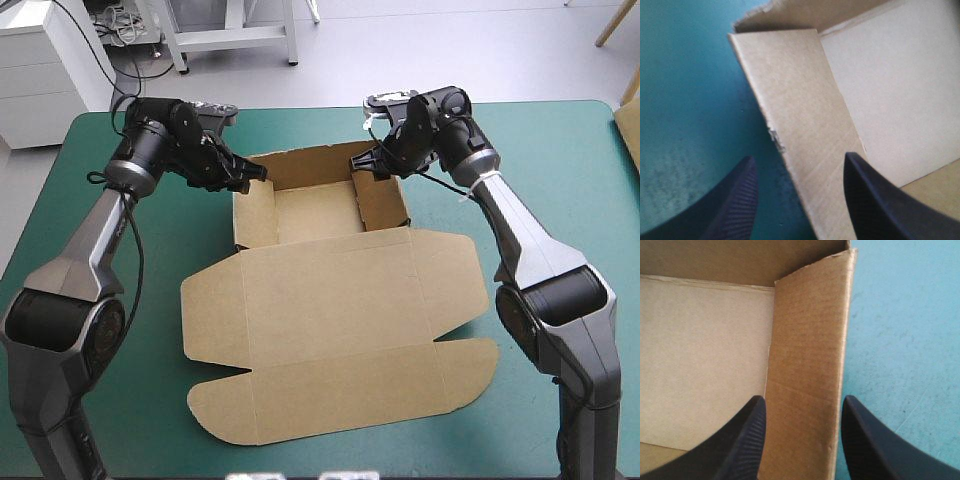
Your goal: Fold the box
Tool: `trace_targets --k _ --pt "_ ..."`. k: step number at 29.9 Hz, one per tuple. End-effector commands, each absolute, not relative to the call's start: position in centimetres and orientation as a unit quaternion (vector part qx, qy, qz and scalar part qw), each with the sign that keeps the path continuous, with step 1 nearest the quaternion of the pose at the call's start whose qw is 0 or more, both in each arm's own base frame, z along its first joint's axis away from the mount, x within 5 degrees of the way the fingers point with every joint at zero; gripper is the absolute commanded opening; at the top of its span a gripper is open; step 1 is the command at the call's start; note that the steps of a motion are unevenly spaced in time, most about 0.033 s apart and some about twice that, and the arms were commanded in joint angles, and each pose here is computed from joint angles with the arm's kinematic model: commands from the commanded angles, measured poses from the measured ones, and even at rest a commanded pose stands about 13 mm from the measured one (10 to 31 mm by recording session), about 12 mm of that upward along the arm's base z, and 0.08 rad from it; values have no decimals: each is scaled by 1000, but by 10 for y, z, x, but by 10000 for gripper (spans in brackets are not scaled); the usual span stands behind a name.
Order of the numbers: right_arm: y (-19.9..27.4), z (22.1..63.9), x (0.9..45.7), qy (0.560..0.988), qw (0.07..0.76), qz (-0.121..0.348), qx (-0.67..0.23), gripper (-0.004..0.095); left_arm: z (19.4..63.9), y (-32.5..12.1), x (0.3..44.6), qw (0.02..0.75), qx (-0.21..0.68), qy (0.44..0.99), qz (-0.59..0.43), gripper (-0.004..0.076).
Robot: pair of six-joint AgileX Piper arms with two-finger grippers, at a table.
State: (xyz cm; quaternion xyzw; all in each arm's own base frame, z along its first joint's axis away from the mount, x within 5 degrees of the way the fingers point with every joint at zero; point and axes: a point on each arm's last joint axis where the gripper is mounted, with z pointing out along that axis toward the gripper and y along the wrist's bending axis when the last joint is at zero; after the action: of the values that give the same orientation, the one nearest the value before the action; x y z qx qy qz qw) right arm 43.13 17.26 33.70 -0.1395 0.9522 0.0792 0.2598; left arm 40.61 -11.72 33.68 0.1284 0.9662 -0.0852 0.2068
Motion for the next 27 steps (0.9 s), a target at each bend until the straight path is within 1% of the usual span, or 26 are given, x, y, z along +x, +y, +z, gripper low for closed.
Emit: trace_targets --k 1,5,10,15,18,21,23,27 --pt "162 405 404 922 346 104 -141 455 395 -111 377 264 130 951 -94 378" --pt "153 432 387 910 377 102 -140 455 429 -105 354 306 131 937 -103 377" --pt "144 463 364 894 411 107 -142 454 475 -93 312 369 137 914 -101 377" --pt "140 474 355 887 425 103 -144 454 518 -79 260 436 148 882 -103 377" --pt "139 467 359 892 418 89 -145 454 535 -71 229 466 167 864 -95 376" --pt "140 450 366 904 396 73 -146 454 537 -64 202 476 179 856 -89 376" --pt "142 437 375 911 380 63 -148 454 530 -60 185 469 179 860 -89 376" --pt "150 408 394 924 348 56 -150 454 501 -52 155 441 185 874 -85 368"
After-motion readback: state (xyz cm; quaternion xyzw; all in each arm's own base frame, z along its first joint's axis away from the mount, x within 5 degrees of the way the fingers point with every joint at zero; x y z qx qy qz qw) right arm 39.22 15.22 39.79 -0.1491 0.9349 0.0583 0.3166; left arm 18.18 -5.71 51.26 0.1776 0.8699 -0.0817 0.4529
